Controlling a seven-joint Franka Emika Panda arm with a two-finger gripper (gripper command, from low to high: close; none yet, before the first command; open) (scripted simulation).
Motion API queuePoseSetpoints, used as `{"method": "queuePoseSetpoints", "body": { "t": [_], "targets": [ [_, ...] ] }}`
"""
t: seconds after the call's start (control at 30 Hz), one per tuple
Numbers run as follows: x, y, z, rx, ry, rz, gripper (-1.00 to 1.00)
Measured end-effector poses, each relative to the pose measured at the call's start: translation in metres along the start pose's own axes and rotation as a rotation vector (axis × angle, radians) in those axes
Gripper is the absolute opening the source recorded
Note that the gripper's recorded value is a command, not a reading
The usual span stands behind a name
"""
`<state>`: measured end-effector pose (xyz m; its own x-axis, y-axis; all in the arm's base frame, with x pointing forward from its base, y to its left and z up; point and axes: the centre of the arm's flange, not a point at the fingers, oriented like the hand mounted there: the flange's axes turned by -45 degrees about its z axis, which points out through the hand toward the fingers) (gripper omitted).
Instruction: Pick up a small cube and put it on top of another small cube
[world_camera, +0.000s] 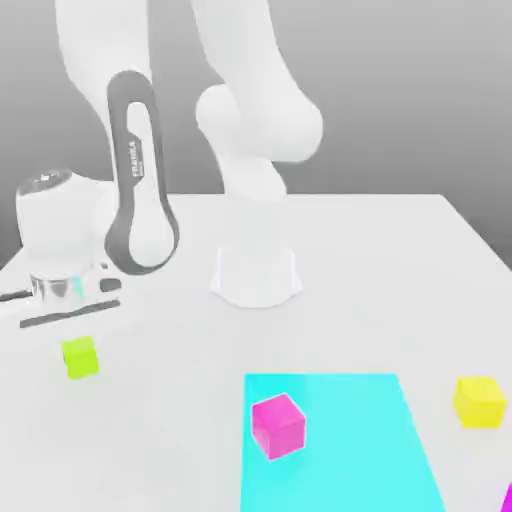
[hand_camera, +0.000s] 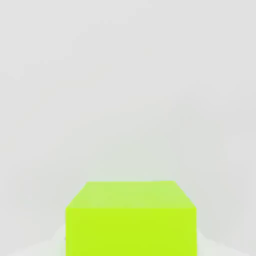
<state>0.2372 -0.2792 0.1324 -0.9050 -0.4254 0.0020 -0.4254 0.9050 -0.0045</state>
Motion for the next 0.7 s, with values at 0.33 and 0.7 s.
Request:
{"method": "queuePoseSetpoints", "body": {
  "t": [0.33, 0.7],
  "targets": [
    [-0.057, -0.009, -0.061, -0.010, 0.013, -0.209, -1.00],
    [-0.336, 0.090, -0.076, -0.030, 0.059, -1.091, -1.00]
  ]
}}
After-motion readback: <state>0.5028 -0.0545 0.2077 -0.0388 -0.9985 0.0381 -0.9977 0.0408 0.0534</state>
